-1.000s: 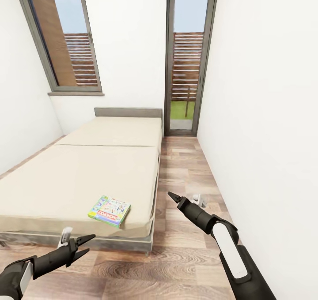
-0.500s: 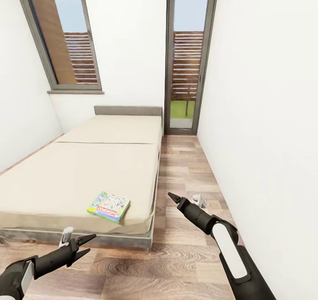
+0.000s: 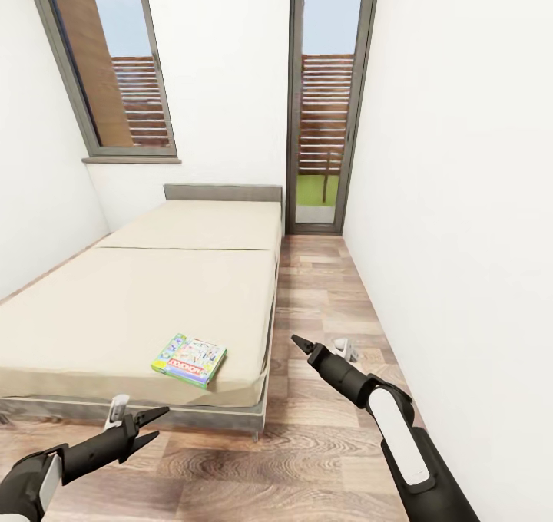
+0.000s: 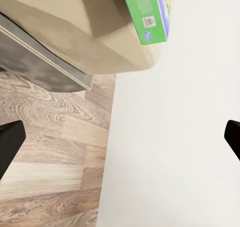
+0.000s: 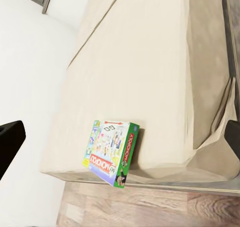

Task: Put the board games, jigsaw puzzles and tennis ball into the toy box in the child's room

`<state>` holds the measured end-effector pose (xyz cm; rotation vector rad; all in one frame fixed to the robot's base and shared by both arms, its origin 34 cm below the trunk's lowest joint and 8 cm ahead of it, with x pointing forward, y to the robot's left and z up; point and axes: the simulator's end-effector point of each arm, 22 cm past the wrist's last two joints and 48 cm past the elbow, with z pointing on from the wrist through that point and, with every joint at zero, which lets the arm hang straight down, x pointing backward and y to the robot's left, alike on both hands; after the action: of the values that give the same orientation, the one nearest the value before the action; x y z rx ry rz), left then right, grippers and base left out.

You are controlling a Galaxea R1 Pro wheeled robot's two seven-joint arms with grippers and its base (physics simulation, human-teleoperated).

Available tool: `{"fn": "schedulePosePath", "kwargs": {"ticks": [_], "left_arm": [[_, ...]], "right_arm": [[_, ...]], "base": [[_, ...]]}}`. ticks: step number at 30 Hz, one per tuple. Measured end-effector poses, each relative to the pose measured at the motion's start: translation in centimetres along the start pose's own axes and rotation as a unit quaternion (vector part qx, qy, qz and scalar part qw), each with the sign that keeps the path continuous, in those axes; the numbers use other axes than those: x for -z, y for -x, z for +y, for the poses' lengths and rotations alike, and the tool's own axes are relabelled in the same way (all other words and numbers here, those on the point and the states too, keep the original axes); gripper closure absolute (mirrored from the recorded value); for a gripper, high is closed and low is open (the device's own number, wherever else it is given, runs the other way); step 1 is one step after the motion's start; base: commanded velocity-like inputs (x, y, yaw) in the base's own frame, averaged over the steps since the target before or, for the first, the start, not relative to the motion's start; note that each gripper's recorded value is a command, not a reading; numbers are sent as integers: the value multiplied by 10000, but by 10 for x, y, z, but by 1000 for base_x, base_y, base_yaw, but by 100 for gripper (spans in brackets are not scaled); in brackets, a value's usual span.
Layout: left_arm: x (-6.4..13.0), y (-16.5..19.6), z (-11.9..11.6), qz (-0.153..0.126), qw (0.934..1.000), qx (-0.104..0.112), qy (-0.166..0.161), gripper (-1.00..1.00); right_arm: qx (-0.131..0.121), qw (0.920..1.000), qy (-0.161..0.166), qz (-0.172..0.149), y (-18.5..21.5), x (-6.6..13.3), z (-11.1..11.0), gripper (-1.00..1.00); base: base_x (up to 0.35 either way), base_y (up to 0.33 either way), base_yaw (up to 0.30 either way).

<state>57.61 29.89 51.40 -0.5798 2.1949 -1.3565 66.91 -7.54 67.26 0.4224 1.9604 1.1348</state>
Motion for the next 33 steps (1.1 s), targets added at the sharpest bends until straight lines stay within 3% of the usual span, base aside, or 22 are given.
{"fn": "schedulePosePath", "kwargs": {"ticks": [23, 33], "left_arm": [[0, 0, 0, 13, 10000, -6, 6, -100], [1, 0, 0, 11, 10000, -14, 5, -100]], "right_arm": [[42, 10000, 41, -28, 1, -1, 6, -100], [29, 10000, 21, -3, -1, -1, 4, -100]], "base": [[67, -59, 0], [181, -3, 0]]}}
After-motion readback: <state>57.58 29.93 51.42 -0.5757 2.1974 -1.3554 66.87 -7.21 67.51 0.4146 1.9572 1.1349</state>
